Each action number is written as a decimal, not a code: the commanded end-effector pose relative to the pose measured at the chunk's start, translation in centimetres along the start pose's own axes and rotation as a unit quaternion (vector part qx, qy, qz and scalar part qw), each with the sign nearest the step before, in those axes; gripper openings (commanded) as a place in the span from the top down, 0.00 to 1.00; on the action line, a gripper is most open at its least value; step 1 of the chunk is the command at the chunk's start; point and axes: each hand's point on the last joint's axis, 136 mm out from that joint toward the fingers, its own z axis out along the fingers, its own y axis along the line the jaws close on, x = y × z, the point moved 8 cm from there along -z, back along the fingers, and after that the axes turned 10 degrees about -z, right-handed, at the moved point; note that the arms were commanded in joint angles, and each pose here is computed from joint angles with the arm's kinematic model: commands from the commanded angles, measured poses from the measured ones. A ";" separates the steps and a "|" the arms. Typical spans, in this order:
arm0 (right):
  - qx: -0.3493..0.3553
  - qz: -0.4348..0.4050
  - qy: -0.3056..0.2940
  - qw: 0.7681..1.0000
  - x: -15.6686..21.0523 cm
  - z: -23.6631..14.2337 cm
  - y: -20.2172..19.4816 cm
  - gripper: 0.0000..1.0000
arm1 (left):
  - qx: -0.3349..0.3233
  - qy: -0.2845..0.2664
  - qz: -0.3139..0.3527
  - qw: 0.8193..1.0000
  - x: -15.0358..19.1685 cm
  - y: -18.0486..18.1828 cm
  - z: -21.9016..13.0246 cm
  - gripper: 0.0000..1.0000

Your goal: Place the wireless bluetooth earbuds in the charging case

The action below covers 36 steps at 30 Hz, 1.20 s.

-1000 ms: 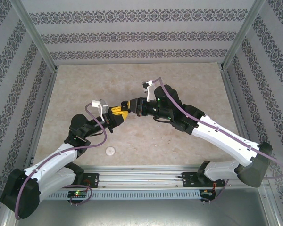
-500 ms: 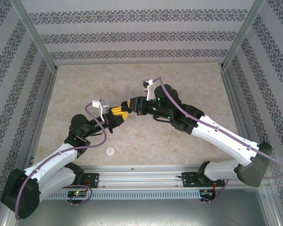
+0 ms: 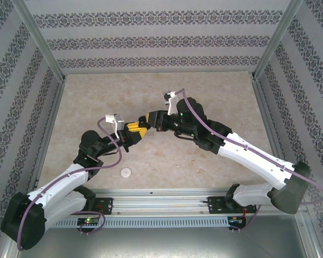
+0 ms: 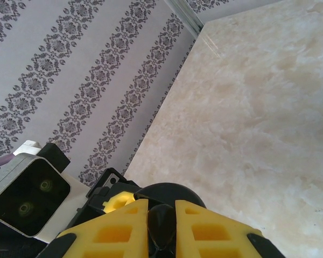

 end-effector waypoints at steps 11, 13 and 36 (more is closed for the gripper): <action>-0.002 0.013 0.017 1.000 1.8 -0.6 -0.2 0.84 | 0.020 -0.033 0.020 0.999 -1.9 -1.2 0.2 1.00; 0.001 0.013 0.017 1.000 2.0 -0.7 -0.3 0.84 | 0.019 -0.033 0.020 0.999 -1.9 -1.2 0.2 1.00; 0.002 -0.001 0.057 0.998 2.1 0.2 0.0 0.70 | 0.021 -0.028 0.016 0.999 -1.7 -1.2 0.2 1.00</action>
